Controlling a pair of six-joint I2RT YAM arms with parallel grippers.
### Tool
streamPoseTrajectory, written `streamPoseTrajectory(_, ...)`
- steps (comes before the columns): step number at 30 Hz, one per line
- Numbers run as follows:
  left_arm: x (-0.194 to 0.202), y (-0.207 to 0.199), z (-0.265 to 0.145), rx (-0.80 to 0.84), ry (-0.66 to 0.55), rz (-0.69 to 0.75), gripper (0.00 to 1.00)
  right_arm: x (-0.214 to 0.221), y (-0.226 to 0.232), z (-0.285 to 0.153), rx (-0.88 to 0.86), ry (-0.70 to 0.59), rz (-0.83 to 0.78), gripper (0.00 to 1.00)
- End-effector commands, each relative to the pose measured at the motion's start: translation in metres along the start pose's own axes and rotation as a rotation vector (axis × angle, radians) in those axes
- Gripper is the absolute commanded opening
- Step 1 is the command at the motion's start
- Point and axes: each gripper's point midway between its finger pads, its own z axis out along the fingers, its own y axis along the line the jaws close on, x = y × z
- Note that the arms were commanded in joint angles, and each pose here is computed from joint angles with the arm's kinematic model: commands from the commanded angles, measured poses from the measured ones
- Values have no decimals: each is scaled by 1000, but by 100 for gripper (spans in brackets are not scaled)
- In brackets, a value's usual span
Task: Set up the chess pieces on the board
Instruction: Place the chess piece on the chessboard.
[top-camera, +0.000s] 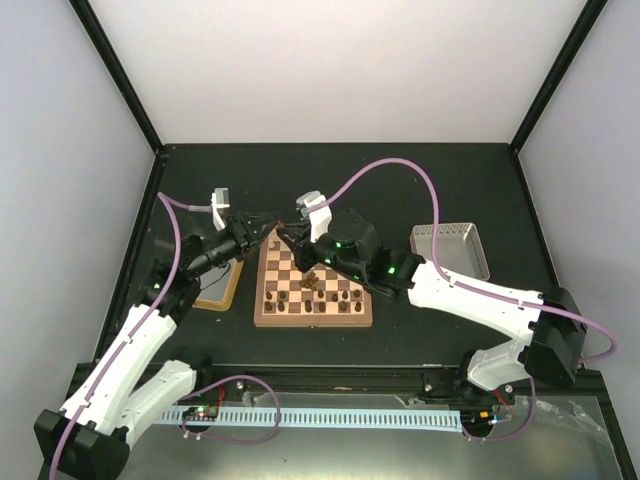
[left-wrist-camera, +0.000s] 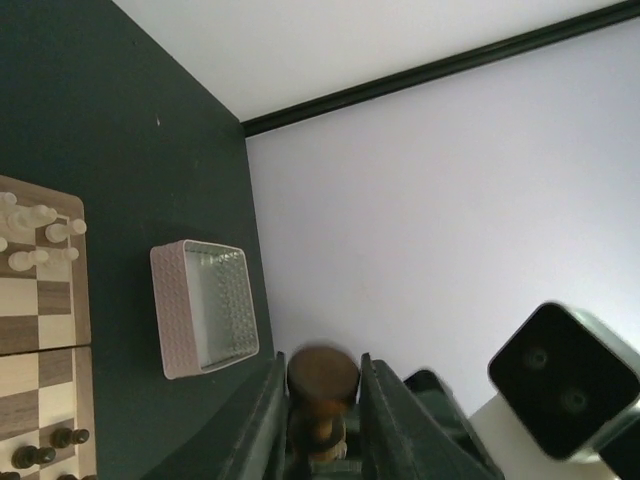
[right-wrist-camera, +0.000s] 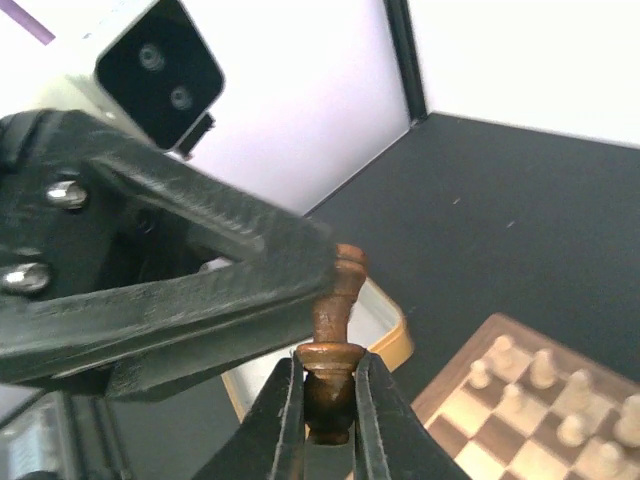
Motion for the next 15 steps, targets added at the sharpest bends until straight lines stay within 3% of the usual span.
streamPoseTrajectory(1, 4, -9, -5, 34, 14, 20, 28, -14, -8, -3, 46, -38, 1, 3)
streamPoseTrajectory(6, 8, -16, -8, 26, 45, 199, 58, -4, -8, -16, 21, -13, -69, 1)
streamPoseTrajectory(10, 23, -24, -12, 27, 156, 347, 61, 5, 1, -32, -56, 24, -152, 1)
streamPoseTrajectory(15, 41, -32, -13, 87, 293, 394, 59, 23, 8, -40, -131, 103, -223, 1)
